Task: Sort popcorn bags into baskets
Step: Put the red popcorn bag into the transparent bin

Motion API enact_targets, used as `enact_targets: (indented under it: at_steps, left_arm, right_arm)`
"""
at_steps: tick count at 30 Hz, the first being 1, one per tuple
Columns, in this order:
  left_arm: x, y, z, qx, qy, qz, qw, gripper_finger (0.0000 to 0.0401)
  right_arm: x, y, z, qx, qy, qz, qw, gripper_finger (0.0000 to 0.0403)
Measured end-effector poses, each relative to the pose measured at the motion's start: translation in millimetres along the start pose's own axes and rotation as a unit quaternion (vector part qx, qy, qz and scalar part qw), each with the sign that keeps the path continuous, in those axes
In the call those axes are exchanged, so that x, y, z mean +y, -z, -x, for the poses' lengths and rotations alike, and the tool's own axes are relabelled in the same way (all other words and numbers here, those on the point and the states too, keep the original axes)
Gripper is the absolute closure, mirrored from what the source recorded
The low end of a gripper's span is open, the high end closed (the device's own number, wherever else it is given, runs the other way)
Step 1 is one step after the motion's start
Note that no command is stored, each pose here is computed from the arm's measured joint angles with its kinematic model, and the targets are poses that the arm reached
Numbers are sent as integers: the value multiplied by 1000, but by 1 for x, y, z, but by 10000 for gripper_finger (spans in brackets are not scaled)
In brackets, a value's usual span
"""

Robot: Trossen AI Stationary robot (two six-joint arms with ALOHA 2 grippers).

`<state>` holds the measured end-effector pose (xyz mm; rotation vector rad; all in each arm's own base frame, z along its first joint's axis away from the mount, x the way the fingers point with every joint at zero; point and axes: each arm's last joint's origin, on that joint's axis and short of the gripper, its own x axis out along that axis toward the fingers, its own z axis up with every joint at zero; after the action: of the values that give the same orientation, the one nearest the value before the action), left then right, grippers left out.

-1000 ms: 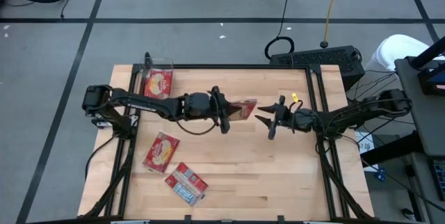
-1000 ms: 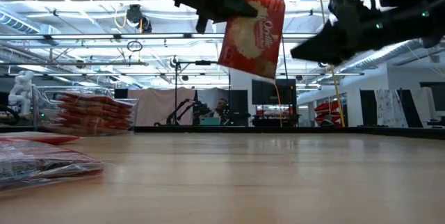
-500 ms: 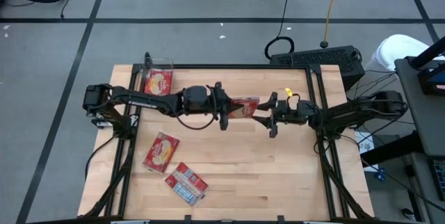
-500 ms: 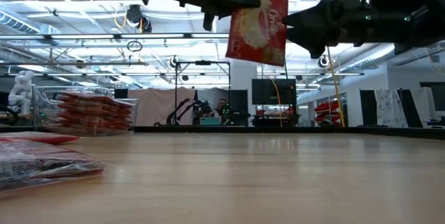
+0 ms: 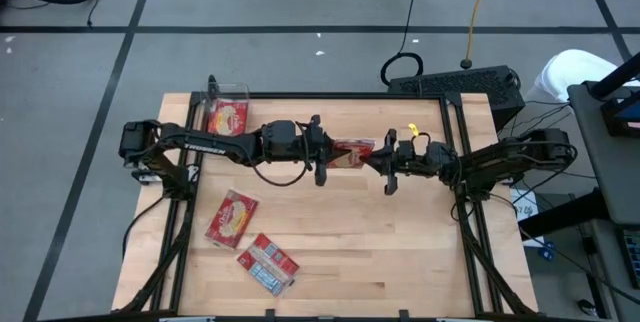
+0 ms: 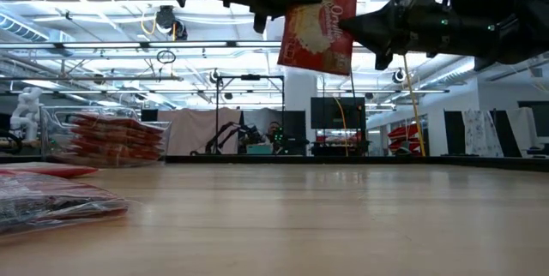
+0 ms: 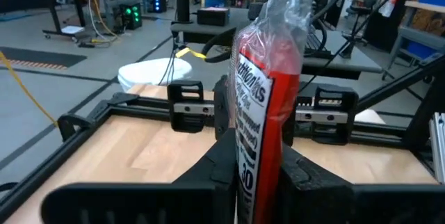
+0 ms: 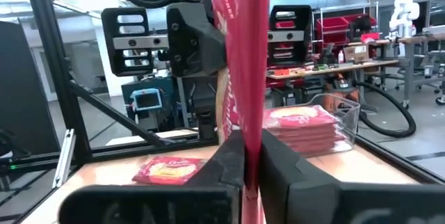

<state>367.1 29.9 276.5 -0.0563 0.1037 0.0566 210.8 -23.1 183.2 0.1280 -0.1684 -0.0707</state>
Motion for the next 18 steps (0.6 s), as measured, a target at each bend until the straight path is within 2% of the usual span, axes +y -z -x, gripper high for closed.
enact_targets:
  at_steps: [2,6,12,16,18]
  left_arm:
    - [-2,2,0,9,2,-2,1000,343]
    - [-2,6,7,62,-4,10,998,282]
    - [0,2,27,121,-66,35,990,196]
    - [4,6,33,128,-82,18,988,174]
    - [11,11,32,102,-91,26,990,173]
  right_arm:
    - [-1,0,0,1,2,2,1000,386]
    - [-5,-3,1,-7,9,4,1000,380]
    - [-17,-8,3,-12,42,13,999,396]
    - [-31,-11,5,-20,74,20,997,396]
    - [-37,-12,6,-26,90,16,995,398]
